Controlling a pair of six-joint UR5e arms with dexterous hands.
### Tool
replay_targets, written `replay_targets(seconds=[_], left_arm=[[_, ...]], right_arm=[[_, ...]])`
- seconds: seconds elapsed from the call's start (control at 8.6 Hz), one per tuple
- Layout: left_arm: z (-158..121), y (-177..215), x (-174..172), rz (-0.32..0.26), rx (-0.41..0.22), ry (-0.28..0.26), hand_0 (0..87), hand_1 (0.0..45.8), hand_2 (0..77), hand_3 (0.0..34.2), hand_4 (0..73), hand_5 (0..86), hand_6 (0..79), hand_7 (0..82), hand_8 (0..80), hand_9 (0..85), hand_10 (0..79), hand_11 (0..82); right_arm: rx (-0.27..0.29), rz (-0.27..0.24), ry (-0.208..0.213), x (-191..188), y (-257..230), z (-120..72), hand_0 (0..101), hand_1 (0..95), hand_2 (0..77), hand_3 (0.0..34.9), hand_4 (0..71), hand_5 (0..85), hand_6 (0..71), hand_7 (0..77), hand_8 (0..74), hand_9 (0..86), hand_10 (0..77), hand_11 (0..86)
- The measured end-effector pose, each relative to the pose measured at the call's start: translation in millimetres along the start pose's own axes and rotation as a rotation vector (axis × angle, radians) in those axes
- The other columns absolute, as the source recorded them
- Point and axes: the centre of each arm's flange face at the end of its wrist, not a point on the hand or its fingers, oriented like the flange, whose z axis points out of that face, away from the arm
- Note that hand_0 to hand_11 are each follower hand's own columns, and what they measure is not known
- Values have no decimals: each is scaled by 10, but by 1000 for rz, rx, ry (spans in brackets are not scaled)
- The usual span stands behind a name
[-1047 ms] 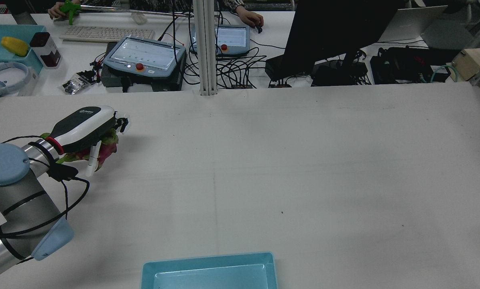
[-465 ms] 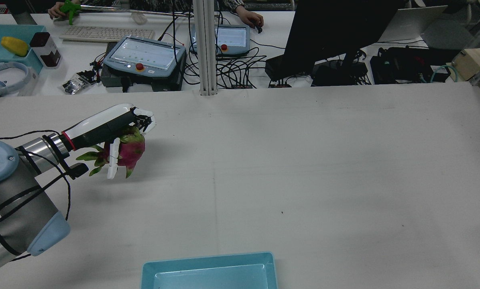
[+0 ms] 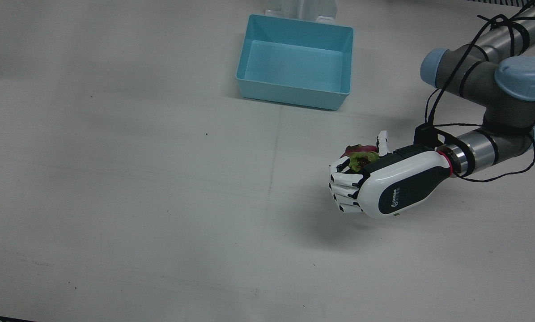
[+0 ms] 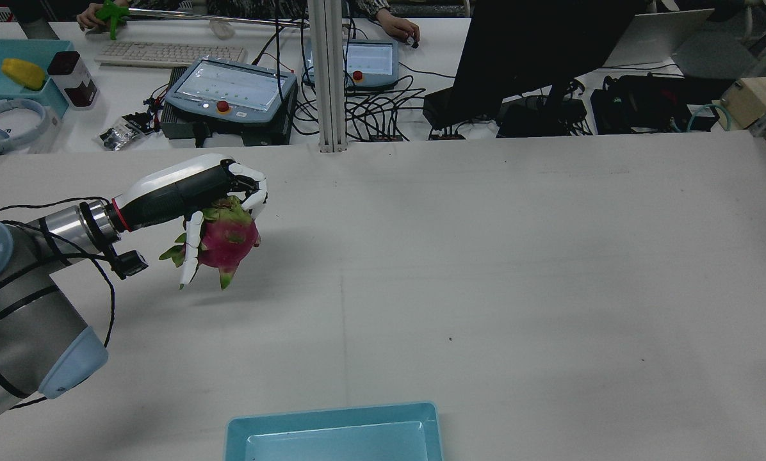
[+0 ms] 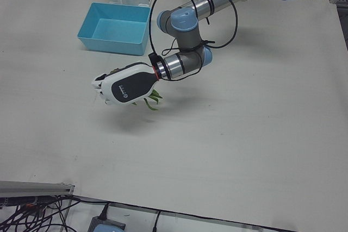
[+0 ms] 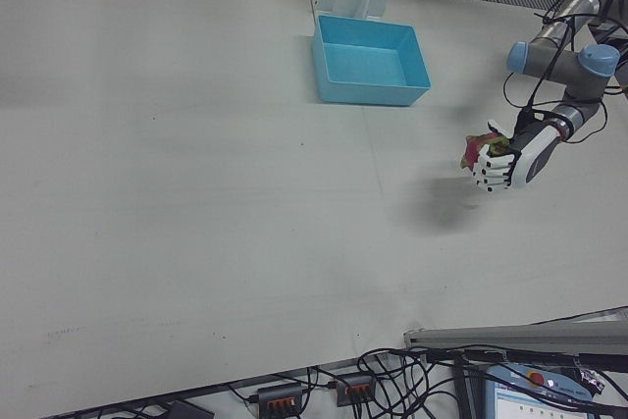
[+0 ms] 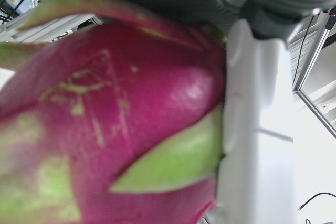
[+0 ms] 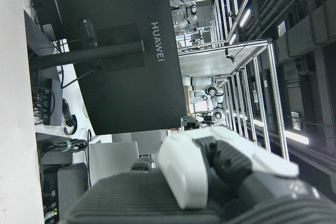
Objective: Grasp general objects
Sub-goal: 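Lift the dragon fruit with the left hand and carry it toward the blue tray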
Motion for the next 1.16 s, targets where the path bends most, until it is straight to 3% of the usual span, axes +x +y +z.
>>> replay_targets(seconds=[0.12,0.35,0.7,1.16], left_arm=[[79,45,87,-8,-36,6,801,0,0,4,338,693,578,698,535,556,327,704],[505,363,307,-3,-162,0,802,0,0,3,376,693,578,698,535,556,327,704],[1107,1260,264,-47,-324,-24,802,0,0,3,393,698,578,698,540,556,327,704],[1301,2106,144,-104,-441,-35,802,0,0,4,442,698,584,693,540,556,327,704]], right_arm=[[0,0,0,0,0,0,0,949,774,0,0,0,0,0,0,5,0,5],[0,0,0,0,0,0,0,949,774,0,0,0,0,0,0,5,0,5],[0,0,0,0,0,0,0,949,774,0,0,0,0,0,0,5,0,5],[0,0,0,0,2,0,0,949,774,0,0,0,0,0,0,5,0,5]])
